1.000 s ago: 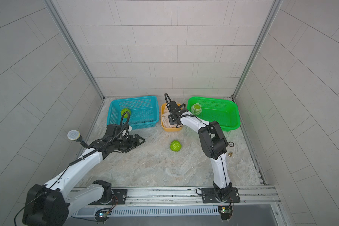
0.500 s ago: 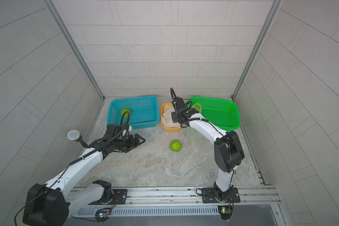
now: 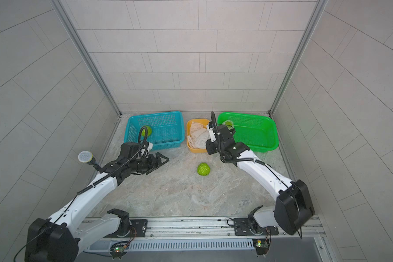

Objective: Sleeve custard apples in foam nets
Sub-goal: Pick up the foam net from the storage box, then open the foam net.

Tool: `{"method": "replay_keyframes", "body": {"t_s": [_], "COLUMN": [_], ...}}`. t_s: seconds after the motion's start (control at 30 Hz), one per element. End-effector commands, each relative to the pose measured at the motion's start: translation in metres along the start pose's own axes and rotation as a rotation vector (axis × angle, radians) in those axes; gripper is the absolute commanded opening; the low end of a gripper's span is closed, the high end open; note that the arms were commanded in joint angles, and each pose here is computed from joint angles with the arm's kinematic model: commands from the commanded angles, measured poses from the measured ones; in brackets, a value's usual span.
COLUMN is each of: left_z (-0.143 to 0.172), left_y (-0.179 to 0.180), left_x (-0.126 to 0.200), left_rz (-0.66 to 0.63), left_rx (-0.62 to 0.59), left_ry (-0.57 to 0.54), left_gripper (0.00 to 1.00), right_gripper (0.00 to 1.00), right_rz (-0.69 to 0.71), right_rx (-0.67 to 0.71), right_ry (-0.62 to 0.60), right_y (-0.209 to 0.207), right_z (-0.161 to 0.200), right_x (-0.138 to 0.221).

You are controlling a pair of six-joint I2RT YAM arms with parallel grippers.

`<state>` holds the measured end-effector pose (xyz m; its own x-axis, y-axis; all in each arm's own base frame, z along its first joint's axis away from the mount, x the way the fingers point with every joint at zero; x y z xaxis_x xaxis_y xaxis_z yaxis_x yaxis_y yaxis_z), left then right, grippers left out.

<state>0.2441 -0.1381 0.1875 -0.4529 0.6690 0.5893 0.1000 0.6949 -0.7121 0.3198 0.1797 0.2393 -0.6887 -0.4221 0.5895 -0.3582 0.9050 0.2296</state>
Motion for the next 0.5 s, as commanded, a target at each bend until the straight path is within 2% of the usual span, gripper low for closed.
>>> {"method": "replay_keyframes", "body": {"t_s": [0.0, 0.1, 0.27, 0.47], "left_z": [-0.019, -0.023, -0.031, -0.046], "left_y": [-0.030, -0.038, -0.057, -0.081], "left_x": [0.012, 0.014, 0.021, 0.033], "left_rz": [0.105, 0.145, 0.241, 0.418], "left_rx": [-0.061, -0.078, -0.098, -0.105], "left_ry": [-0.068, -0.077, -0.108, -0.221], "left_gripper": [0.86, 0.86, 0.87, 0.90], "right_gripper": [0.24, 0.24, 0.24, 0.24], "right_rz": [-0.147, -0.209, -0.402, -0.624], "right_rx": [0.047, 0.022, -0.012, -0.047], "right_ry": [-0.137, -0.110, -0.020, 0.048], "right_y": [0.020, 0.027, 0.049, 0.072], "right_z": [-0.017, -0.010, 0.008, 0.027], "right_x": [0.020, 0.026, 0.038, 0.063]}}
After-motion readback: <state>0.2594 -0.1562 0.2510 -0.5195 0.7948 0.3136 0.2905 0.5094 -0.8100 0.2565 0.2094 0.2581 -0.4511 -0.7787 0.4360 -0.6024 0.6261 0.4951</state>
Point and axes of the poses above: each gripper's point midway between its finger pads, its own x axis back along the fingers, its own y axis along the line the jaws close on, z = x × y, the point moved 4 cm from there along x, back along the fingers, and after that the axes turned 5 degrees about -x, right-handed, at the moved point
